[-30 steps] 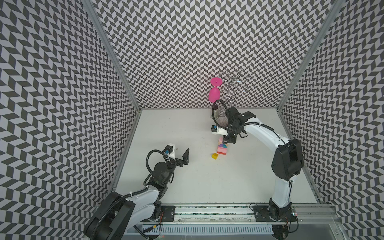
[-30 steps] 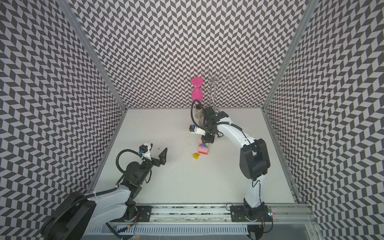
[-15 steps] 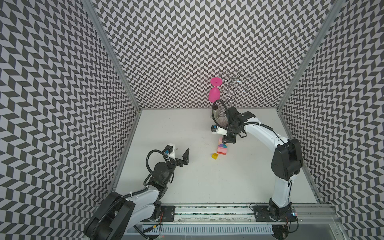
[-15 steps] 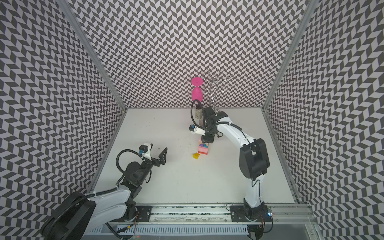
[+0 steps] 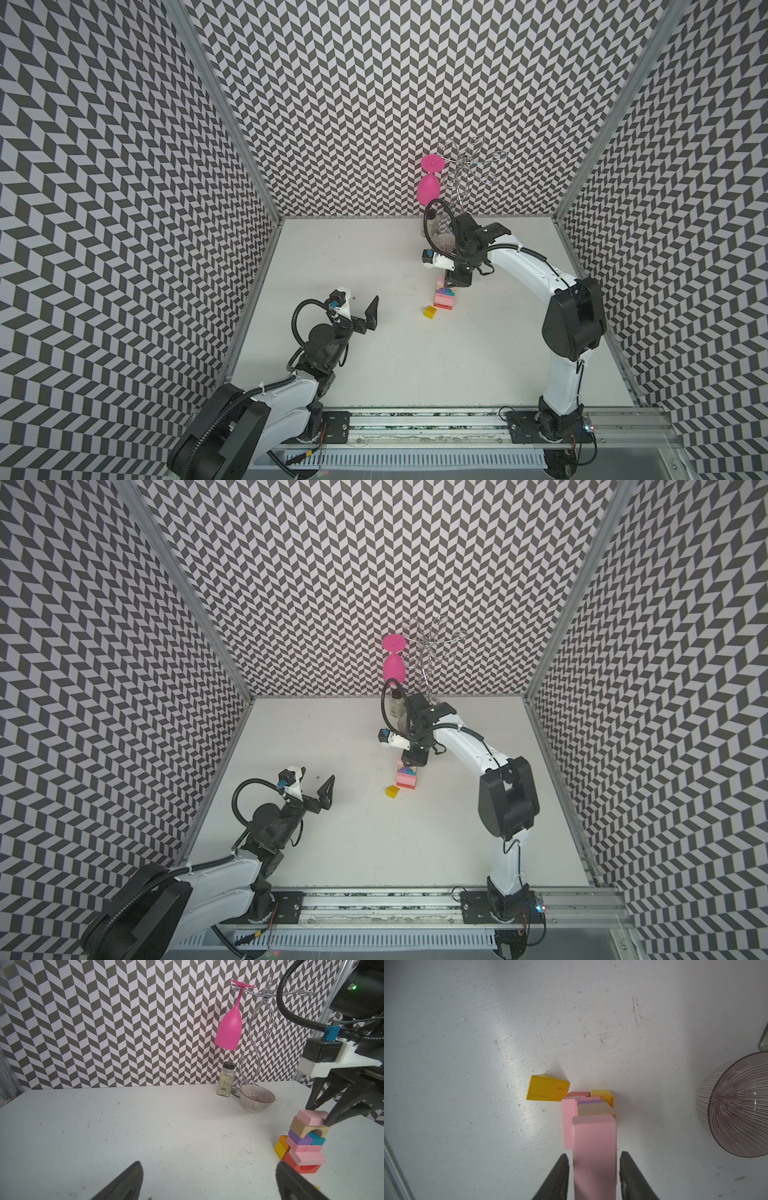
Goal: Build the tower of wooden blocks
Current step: 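Open the right gripper and release the pink block on top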
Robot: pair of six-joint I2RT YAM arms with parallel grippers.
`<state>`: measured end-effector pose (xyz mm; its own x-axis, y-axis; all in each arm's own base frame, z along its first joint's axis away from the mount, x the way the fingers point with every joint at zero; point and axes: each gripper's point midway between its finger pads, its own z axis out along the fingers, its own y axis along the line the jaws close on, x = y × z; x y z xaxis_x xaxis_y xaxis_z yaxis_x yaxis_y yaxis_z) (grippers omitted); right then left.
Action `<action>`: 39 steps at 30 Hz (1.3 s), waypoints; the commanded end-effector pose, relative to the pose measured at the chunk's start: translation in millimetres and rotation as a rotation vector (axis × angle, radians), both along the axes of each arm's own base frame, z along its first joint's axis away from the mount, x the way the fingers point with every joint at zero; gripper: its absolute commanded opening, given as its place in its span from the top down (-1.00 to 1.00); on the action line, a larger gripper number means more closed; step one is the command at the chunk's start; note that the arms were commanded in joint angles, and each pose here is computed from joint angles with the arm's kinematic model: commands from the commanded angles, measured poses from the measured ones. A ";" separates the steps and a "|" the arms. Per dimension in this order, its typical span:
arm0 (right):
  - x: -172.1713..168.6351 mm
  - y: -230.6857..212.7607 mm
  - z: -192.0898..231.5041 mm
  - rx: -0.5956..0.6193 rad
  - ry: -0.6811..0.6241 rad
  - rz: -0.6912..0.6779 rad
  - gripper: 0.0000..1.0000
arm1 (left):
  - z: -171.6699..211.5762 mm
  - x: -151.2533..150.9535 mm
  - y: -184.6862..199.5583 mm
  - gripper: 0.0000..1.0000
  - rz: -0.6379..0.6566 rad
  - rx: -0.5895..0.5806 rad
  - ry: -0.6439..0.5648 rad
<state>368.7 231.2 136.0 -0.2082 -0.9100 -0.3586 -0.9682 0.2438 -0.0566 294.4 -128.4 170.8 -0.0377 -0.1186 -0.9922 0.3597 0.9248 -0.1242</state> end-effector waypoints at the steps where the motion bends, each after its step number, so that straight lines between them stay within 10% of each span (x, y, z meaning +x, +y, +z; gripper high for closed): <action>1: 9.2 4.2 9.1 0.019 -0.043 0.001 0.20 | 4.7 -1.9 -2.0 -1.00 -0.010 -0.004 -0.024; 39: 14.6 7.9 8.4 0.028 -0.046 -0.021 0.20 | 5.1 -2.4 -1.5 -0.99 -0.009 -0.005 -0.026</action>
